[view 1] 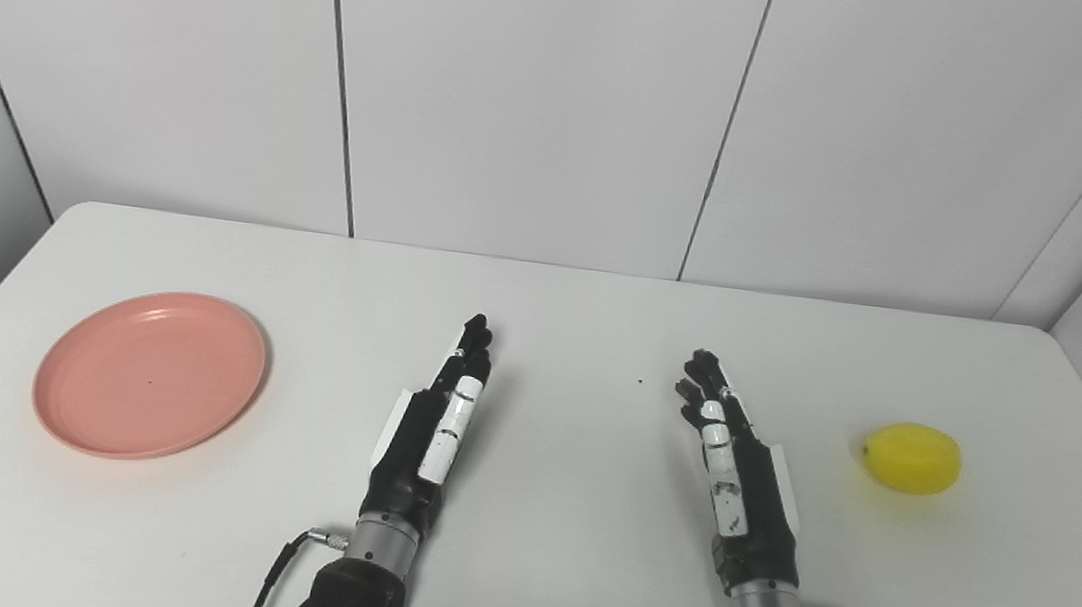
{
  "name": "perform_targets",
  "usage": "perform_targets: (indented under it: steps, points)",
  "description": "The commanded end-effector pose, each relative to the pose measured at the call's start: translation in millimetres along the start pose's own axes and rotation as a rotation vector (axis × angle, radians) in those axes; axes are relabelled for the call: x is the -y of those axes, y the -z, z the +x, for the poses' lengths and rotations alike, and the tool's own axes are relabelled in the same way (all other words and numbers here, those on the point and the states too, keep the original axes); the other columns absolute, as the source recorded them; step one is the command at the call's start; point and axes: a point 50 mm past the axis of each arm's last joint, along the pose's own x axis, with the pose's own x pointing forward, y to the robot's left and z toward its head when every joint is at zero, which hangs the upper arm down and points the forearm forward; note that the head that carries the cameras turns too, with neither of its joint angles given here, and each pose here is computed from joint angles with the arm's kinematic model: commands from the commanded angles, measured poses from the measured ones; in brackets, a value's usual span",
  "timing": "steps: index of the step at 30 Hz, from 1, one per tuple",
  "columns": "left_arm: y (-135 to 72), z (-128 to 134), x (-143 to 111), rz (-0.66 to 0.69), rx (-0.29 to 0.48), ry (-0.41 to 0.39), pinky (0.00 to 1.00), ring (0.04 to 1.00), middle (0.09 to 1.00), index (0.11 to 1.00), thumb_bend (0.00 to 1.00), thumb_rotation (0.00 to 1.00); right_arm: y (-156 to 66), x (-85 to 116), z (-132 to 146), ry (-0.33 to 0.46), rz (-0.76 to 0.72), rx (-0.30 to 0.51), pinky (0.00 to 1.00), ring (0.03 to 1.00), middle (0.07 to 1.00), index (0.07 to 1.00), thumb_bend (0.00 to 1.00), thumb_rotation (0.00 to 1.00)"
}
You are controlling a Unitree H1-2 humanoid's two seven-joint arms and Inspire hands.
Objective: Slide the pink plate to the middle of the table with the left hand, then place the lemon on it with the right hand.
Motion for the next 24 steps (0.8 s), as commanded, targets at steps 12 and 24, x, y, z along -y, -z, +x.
perform_targets:
  steps: [12,24]
  points:
    - [9.3,-7.1,-2.5,0.001,-0.020,-0.001,1.00,0.997,0.991,0.978,0.54,1.00,-12.5,-1.2,7.4,0.003,0.010,0.051,0.92,0.898,0.917,0.916,0.60,1.00]
    - [8.3,-7.6,-2.0,-0.006,-0.023,0.002,1.00,0.999,0.992,0.978,0.54,1.00,-12.7,-2.1,6.3,0.008,0.014,0.049,0.92,0.899,0.916,0.914,0.60,1.00]
